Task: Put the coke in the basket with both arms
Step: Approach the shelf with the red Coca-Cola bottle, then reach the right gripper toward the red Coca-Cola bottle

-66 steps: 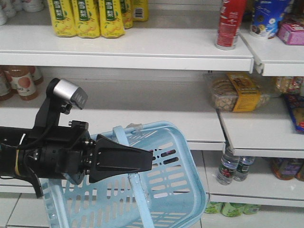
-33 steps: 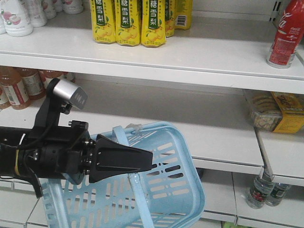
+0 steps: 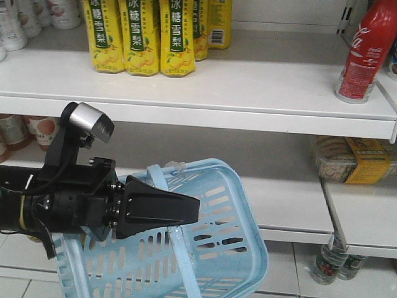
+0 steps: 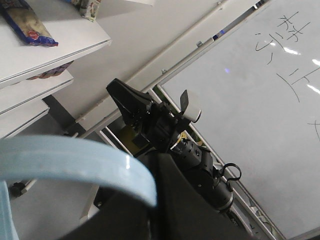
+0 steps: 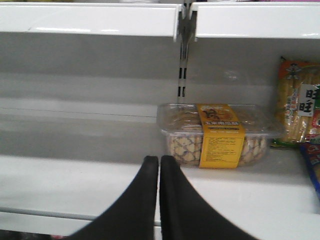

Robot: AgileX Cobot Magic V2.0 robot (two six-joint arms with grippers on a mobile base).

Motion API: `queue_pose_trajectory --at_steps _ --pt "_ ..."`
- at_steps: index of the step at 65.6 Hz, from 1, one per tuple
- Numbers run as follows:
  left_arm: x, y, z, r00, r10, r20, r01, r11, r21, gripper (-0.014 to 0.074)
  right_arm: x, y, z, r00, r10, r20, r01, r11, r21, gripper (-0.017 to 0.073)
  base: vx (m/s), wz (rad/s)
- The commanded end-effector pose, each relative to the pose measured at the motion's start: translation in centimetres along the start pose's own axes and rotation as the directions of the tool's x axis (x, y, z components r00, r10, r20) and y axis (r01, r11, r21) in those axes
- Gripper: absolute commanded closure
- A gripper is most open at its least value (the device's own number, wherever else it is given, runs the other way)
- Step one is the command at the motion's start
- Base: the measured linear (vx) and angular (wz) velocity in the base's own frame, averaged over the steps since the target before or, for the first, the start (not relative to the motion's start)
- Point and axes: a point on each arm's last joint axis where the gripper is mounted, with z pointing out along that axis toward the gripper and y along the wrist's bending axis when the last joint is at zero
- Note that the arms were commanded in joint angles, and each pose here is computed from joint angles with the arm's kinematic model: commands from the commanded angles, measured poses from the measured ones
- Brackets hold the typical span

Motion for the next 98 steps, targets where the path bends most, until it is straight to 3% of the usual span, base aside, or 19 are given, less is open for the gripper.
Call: queue_pose_trajectory --at_steps 1,98 --pt "-0.21 -3.23 -0.44 0.999 0.034 -0.010 -0.031 0.974 0.226 0.0600 -0.46 0.10 -0.11 0.997 -0.018 0.080 0.018 1.000 -0.008 0.0564 0.12 -0.27" --pt "-0.21 -3.23 -0.44 0.999 0.034 -0.010 -0.031 0.974 0.226 0.0600 -0.46 0.10 -0.11 0.997 -0.018 0.080 0.018 1.000 -0.008 0.0564 0.05 -0.11"
